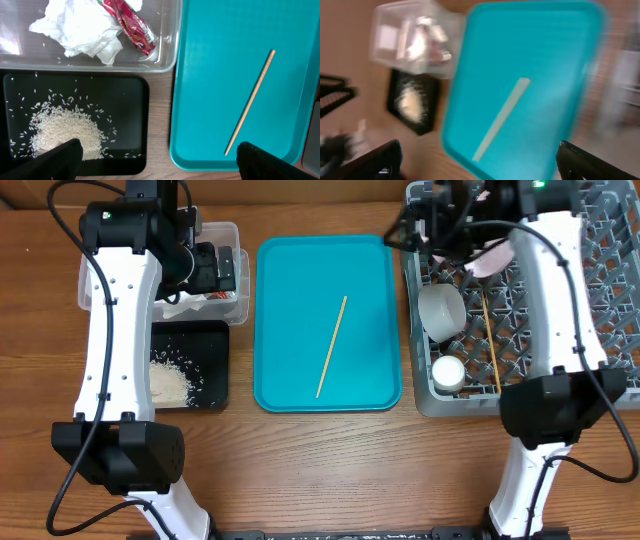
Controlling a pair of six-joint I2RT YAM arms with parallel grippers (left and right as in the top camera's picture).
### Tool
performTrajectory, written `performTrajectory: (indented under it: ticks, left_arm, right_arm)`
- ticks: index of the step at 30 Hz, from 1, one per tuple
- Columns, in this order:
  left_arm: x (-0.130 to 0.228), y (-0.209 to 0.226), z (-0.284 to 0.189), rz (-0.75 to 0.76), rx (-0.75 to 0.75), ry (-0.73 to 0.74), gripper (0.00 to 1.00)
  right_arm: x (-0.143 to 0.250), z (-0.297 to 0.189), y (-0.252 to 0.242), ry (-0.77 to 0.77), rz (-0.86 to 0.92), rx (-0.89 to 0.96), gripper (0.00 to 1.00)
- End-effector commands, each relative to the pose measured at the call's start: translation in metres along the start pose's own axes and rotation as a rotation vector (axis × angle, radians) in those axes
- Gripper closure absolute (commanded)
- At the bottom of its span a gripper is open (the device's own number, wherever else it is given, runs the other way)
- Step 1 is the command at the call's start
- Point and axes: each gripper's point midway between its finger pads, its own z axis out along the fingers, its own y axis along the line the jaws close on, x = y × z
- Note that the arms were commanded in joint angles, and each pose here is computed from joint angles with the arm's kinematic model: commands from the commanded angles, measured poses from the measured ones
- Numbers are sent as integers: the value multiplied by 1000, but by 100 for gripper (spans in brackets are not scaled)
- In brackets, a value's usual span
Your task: Sort waste into correct bins and load items into the dishwasher
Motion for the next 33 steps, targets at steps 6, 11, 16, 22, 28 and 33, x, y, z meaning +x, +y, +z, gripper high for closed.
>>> performTrajectory:
  ticks: [6,11,16,22,28,33]
  left_arm:
    - [-3,0,-5,23,-4,-19,0]
    - [-3,0,-5,23,-4,-18,0]
    - [-3,0,-5,23,-4,-18,0]
    - [-3,0,-5,23,-4,-18,0]
    - [-3,0,-5,23,-4,-19,0]
    - [-3,0,-5,23,-4,-19,0]
  right_arm:
    - [53,92,-1,88,199,418,23]
    - [82,132,-18,38,311,596,30]
    - [108,164,-36,51,368,605,49]
    - [124,177,-53,65,393,616,57]
    - [127,187,-53,57,396,609,58]
    - [140,210,-65,96,427,612,60]
